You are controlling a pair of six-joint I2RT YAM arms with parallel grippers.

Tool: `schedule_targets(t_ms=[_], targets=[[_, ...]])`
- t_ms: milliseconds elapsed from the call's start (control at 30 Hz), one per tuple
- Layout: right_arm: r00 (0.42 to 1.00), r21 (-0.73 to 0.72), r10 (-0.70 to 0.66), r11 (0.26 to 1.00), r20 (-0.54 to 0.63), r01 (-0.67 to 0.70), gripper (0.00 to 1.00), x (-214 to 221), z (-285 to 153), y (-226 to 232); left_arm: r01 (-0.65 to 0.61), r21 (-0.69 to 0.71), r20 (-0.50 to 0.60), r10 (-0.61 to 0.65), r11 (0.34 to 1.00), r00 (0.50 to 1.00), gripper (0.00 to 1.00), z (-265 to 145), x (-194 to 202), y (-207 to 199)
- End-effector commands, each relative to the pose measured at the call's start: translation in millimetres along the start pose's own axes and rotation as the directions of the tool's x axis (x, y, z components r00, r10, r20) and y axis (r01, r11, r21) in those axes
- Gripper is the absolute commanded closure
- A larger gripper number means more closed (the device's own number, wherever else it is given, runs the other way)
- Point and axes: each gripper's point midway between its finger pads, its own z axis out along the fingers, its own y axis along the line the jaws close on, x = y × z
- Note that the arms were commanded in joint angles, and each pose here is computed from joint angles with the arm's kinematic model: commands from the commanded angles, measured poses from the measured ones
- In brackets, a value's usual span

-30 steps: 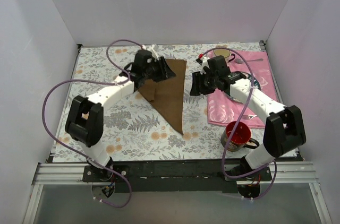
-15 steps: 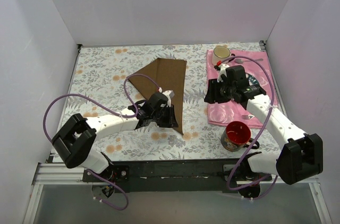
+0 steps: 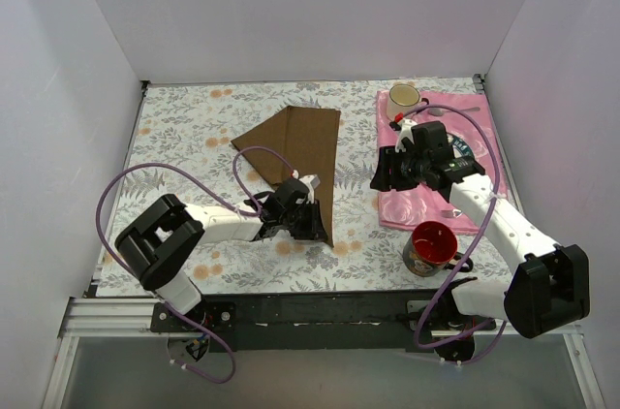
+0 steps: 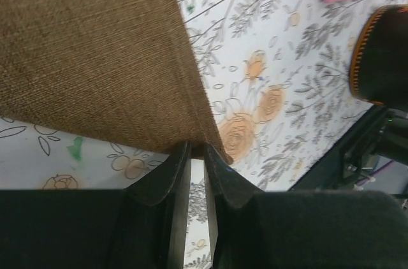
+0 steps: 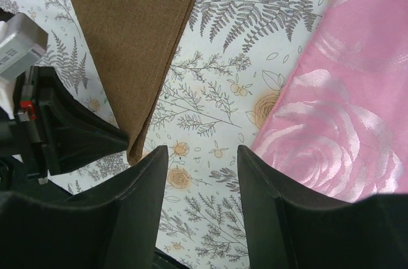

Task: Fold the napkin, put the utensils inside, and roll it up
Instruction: Fold the napkin

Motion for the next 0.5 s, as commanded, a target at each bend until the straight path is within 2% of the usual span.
schedule_targets(t_ms=[0, 100, 133, 233, 367, 467], targets=[[1.0, -0.031, -0.003, 1.0, 0.021, 0.004, 0.44, -2.0, -0.3, 5.1, -0.012, 0.008, -0.014, 0.012, 1.0, 1.0, 0.87, 8.6, 11.4, 6.0], [1.0, -0.043, -0.001, 0.999, 0.015, 0.002, 0.44, -0.4, 2.1, 5.8, -0.071, -0.053, -0.005, 0.071, 0.996, 0.997, 0.87, 8.3, 13.0, 11.4], [1.0, -0.045, 0.0, 0.999, 0.01, 0.0, 0.44, 0.4, 3.2, 5.8, -0.114, -0.127, -0.004, 0.114, 0.985, 0.993, 0.87, 4.9, 13.4, 23.0], [1.0, -0.049, -0.001, 0.999, 0.008, 0.001, 0.44, 0.6, 3.6, 6.7, -0.179, -0.156, 0.021, 0.184, 0.971, 0.983, 0.84, -11.2, 3.1, 12.0], [1.0, -0.046, -0.01, 0.999, 0.009, 0.01, 0.44, -0.5, 3.7, 6.0, -0.223, -0.169, 0.065, 0.237, 0.96, 0.969, 0.75, -29.1, -10.0, -3.9], [1.0, -0.04, -0.016, 0.999, 0.016, 0.017, 0.43, -3.8, 1.1, 5.8, -0.263, -0.169, 0.035, 0.272, 0.95, 0.962, 0.65, -29.8, -2.1, -7.7]])
